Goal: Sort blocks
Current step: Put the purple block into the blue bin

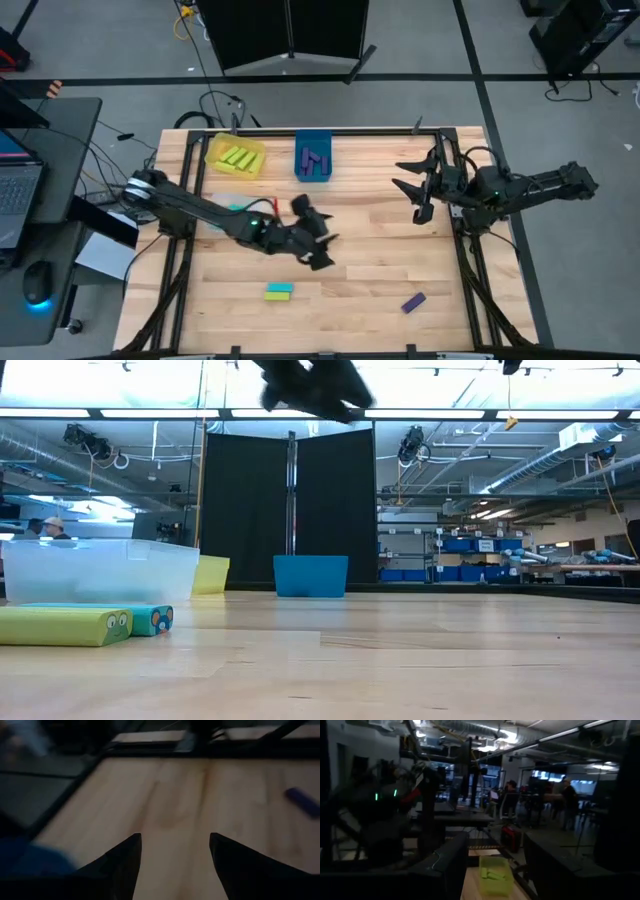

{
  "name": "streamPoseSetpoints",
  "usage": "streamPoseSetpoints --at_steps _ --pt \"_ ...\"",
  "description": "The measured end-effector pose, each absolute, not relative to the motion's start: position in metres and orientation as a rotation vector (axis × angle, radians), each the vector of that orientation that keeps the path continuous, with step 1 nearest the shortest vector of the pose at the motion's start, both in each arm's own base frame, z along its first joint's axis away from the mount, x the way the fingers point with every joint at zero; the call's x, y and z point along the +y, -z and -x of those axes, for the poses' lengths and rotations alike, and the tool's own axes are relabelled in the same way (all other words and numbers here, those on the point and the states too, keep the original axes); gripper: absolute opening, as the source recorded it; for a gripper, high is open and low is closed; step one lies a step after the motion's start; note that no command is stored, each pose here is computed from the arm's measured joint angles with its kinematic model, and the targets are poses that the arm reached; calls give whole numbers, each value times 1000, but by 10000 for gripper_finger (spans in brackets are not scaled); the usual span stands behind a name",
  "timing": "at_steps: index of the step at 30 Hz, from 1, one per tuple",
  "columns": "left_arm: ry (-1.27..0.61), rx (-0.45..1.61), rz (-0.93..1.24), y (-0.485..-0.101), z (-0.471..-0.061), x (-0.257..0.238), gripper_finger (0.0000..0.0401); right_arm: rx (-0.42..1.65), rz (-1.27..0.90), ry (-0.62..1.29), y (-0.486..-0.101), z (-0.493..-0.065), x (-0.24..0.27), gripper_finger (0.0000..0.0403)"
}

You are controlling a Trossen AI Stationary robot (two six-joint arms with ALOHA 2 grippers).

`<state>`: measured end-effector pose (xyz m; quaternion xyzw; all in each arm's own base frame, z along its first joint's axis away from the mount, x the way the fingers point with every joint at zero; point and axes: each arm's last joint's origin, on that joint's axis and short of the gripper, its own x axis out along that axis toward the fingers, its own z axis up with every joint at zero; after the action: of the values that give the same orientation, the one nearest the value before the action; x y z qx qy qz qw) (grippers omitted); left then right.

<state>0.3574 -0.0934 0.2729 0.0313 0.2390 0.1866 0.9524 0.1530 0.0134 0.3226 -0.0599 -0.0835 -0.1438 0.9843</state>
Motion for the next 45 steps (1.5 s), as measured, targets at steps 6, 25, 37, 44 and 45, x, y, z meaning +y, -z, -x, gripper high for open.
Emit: streamPoseSetpoints --at_steps 6,25,37,44,45 --pt "-134 397 29 -239 -403 -81 243 -209 133 356 -329 -149 20 199" --pt "166 416 105 -195 -514 -97 243 -218 113 391 -331 -147 28 199" --pt "298 467 104 -174 -556 -142 243 -220 90 357 -330 -147 33 199" --pt "229 489 60 -159 -567 -174 243 -208 95 333 -329 -148 37 199" --pt "214 471 56 -155 -567 -177 243 -207 96 331 -328 -148 38 199"
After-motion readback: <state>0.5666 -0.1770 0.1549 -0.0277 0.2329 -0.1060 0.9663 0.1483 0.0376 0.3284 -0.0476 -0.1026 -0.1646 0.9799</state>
